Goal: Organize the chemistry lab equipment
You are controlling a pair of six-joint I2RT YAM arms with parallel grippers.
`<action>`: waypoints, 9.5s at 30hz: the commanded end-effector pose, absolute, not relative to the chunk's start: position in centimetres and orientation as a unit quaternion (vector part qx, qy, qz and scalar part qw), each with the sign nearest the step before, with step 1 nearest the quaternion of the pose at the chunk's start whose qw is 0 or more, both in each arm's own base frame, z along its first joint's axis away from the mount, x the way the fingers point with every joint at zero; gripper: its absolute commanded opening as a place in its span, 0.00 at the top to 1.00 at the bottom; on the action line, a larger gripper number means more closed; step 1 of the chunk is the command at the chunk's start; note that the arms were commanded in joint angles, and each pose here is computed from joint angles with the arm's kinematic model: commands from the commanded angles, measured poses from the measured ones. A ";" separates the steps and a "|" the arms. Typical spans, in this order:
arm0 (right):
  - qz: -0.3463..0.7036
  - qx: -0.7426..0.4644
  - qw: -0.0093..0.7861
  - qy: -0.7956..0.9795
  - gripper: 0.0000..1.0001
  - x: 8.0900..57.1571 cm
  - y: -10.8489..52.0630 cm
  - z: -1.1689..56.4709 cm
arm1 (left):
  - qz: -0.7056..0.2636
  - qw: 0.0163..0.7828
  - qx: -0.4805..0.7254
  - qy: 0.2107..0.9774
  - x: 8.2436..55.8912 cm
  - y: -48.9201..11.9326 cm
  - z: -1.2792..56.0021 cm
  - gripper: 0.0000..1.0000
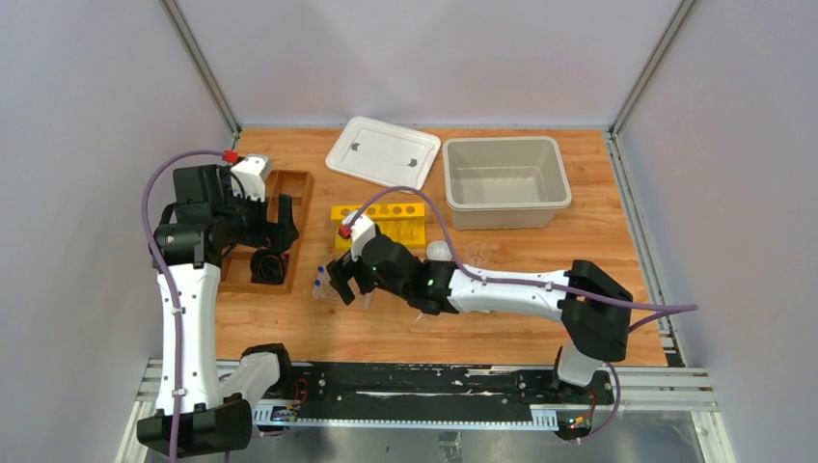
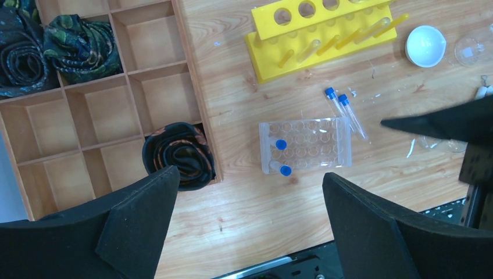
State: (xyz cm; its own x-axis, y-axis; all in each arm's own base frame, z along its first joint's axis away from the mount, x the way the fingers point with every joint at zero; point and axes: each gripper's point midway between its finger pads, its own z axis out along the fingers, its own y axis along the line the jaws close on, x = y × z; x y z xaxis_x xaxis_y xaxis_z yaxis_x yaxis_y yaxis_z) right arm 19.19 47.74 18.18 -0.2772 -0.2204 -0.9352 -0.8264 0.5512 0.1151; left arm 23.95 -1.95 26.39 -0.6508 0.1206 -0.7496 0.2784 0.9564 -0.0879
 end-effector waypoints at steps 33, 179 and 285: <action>0.160 -0.208 0.311 0.914 0.56 26.4 40.3 4.6 | -0.087 0.426 0.115 0.893 24.0 -1.7 27.7 0.00; 0.470 -0.285 0.368 0.750 0.72 23.8 51.1 30.7 | -0.293 0.420 0.210 0.833 19.7 -9.3 26.6 1.00; 0.170 -0.187 0.419 0.872 0.65 24.4 38.0 9.9 | -0.151 0.423 0.124 0.885 22.8 -4.1 27.2 0.00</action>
